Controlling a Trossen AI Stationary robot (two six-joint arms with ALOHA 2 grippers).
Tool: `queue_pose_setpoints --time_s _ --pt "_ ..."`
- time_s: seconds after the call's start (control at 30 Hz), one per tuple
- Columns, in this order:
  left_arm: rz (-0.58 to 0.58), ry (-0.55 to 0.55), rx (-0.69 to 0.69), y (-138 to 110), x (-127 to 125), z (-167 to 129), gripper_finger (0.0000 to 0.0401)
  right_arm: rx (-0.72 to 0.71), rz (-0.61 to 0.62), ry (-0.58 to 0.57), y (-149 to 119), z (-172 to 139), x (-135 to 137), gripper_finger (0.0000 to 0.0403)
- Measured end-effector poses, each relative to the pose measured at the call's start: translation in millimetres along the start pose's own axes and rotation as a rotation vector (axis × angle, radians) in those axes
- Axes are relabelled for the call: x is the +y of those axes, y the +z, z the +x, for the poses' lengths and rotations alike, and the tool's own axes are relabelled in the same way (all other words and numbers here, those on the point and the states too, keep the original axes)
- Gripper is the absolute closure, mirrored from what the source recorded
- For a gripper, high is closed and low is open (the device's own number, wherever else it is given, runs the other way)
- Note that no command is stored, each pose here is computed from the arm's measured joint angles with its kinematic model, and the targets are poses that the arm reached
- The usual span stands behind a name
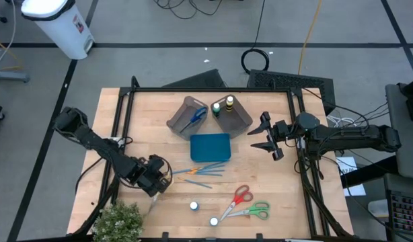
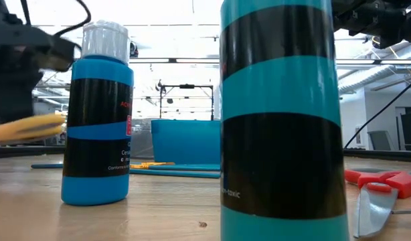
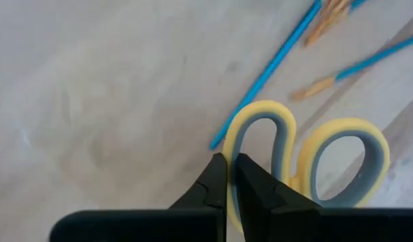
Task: Pick & Place Paint Supplies
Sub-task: Put the yellow scissors into the left black bin
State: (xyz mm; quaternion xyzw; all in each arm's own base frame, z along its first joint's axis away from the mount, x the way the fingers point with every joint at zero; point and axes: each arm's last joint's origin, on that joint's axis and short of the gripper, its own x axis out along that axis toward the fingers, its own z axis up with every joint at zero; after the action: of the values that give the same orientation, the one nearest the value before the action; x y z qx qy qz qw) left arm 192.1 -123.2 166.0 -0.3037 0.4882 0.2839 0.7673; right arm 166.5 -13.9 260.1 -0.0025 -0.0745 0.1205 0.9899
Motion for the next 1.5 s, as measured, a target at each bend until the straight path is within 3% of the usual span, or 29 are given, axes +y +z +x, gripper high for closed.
queue_pose_setpoints --time_s 0.27,0.5,1.13,1.5 --pt "0.114 -0.047 -0.191 26.2 -10.6 -25.7 0.0389 0.001 0.003 0.0 -0.1 0.0 0.0 0.0204" --pt "0.246 -0.016 -0.374 62.1 -20.6 -46.9 0.0387 0.005 0.016 0.0 -0.5 0.0 0.0 0.0204" --pt "0.336 0.271 -0.82 191.5 -13.7 -90.5 0.0384 0.009 0.033 0.001 -0.9 0.0 0.0 0.0204" --pt "0.225 0.447 -0.783 234.6 20.3 -58.2 0.0387 0.022 0.039 0.0 -2.2 0.0 0.0 0.0204"
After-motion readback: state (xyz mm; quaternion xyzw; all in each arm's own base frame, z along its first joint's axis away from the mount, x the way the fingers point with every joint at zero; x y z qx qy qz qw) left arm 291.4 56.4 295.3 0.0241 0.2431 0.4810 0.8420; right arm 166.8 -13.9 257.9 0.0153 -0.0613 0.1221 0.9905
